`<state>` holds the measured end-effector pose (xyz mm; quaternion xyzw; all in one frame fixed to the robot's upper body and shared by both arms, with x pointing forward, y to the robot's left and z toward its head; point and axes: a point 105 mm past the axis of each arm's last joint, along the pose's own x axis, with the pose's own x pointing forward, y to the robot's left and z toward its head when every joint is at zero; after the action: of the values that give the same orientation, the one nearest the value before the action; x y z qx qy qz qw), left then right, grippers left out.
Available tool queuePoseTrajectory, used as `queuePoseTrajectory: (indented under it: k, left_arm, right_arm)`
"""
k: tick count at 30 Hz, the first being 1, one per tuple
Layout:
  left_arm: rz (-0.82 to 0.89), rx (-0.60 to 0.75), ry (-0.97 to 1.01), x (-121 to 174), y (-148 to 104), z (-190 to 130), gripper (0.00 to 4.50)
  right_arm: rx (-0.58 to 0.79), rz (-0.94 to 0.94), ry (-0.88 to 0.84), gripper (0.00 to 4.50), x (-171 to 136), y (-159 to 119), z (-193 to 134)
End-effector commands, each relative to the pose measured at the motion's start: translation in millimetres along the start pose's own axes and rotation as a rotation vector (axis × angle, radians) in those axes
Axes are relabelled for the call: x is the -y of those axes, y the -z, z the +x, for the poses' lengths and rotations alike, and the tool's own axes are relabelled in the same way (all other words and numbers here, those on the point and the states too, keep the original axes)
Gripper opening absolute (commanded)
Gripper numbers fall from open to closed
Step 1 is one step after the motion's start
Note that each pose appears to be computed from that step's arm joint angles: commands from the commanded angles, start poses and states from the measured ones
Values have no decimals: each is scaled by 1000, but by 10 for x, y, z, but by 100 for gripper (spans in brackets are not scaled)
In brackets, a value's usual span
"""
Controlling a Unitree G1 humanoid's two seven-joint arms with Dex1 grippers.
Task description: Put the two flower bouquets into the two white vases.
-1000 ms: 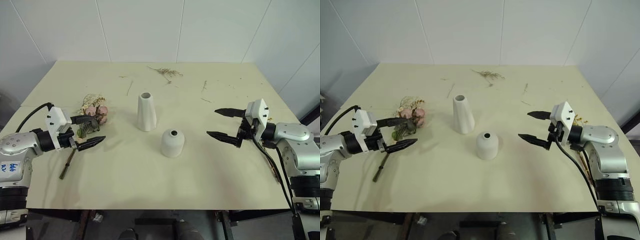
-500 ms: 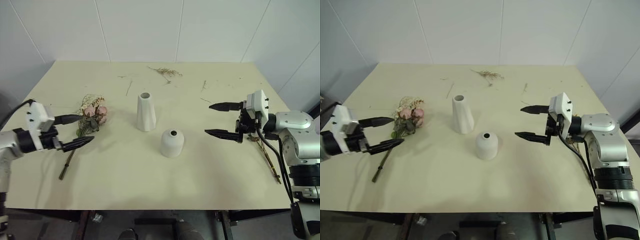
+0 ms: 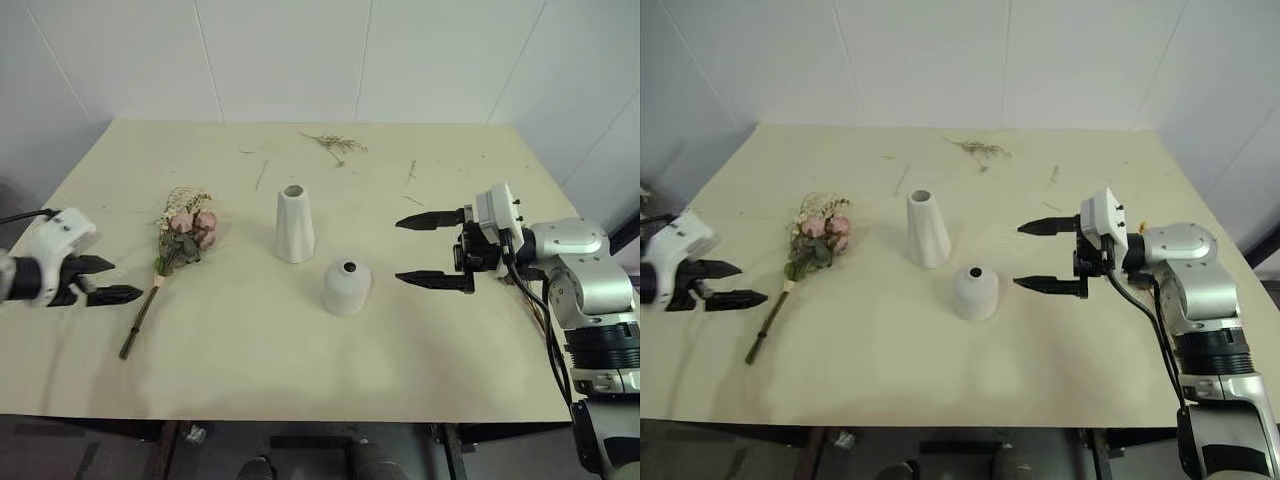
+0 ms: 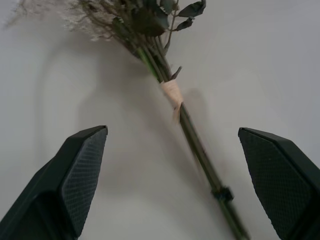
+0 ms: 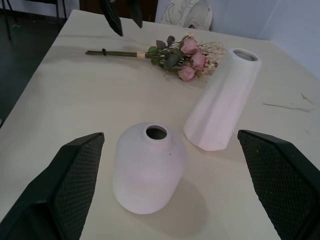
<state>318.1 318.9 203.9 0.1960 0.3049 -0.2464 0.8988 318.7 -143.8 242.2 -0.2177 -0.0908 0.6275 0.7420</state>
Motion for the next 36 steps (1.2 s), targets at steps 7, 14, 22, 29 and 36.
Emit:
queuePoseTrajectory:
  k: [7,14,22,29,36]
  left_arm:
    - [-15,-236,-200,-156,94,232,448]
    - [-90,-256,-198,-189,201,381,448]
    - [-165,-257,-141,-117,213,530,407]
    - [-228,-262,-107,-79,283,531,198]
    - [-336,-247,-88,-91,448,556,0]
  right_arm:
    - [50,-49,-65,450,-86,-158,94]
    - [64,-47,-68,450,-151,-156,122]
    - [78,-48,-72,450,-186,-171,125]
    - [136,-50,-101,450,-245,-347,100]
    - [198,-64,-91,450,-338,-537,96]
